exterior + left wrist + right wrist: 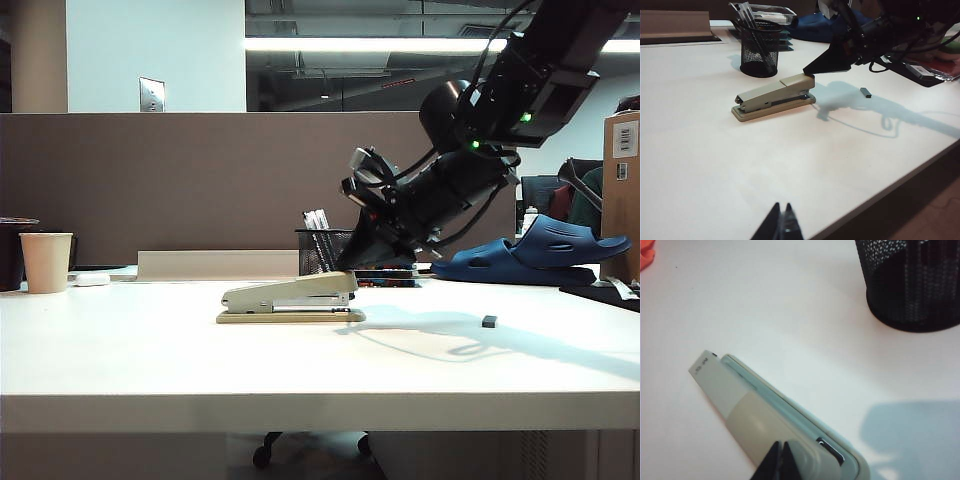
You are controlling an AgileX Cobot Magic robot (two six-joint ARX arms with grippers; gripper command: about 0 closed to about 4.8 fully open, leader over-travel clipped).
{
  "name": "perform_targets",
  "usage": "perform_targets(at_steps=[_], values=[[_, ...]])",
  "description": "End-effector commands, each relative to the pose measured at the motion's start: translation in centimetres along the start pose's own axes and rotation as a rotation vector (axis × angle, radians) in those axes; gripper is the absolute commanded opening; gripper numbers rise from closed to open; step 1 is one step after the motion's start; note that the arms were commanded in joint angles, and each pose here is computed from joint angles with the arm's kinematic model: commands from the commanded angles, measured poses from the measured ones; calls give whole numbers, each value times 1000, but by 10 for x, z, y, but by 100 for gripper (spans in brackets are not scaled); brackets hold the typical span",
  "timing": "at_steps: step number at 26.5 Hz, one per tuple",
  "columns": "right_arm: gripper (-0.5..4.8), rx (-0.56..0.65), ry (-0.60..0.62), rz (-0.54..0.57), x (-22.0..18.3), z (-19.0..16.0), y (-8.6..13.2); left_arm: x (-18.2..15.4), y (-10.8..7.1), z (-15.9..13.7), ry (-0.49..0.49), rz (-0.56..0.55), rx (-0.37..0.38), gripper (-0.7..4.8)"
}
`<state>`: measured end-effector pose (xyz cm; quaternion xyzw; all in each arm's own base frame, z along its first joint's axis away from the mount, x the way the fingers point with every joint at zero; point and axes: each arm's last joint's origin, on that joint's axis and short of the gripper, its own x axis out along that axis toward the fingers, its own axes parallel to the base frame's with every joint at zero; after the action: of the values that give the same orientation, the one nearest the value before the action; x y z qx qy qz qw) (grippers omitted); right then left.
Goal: Press the stapler down.
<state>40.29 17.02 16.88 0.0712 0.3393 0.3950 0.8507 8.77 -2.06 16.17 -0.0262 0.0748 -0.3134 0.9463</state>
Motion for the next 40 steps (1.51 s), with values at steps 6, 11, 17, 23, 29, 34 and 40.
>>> perform_targets(at_steps=[6,11,17,23,29,34,40], values=[[-9,32,55,-24,3,-8,-2,0,0,2,-14,4,13,-5],[-9,42,70,-33,5,-11,-4,0,0,2,-13,4,13,-5],[-9,60,102,-36,7,-17,-6,0,0,2,-13,4,9,-5],[-9,62,105,-37,8,-17,-6,0,0,2,-13,4,9,-5],[-9,70,120,-39,7,-19,-6,0,0,2,-13,4,9,-5],[-9,71,121,-39,7,-19,-6,0,0,2,-14,4,9,-5],[-9,83,143,-60,7,-22,-7,0,0,2,-14,4,9,-5]])
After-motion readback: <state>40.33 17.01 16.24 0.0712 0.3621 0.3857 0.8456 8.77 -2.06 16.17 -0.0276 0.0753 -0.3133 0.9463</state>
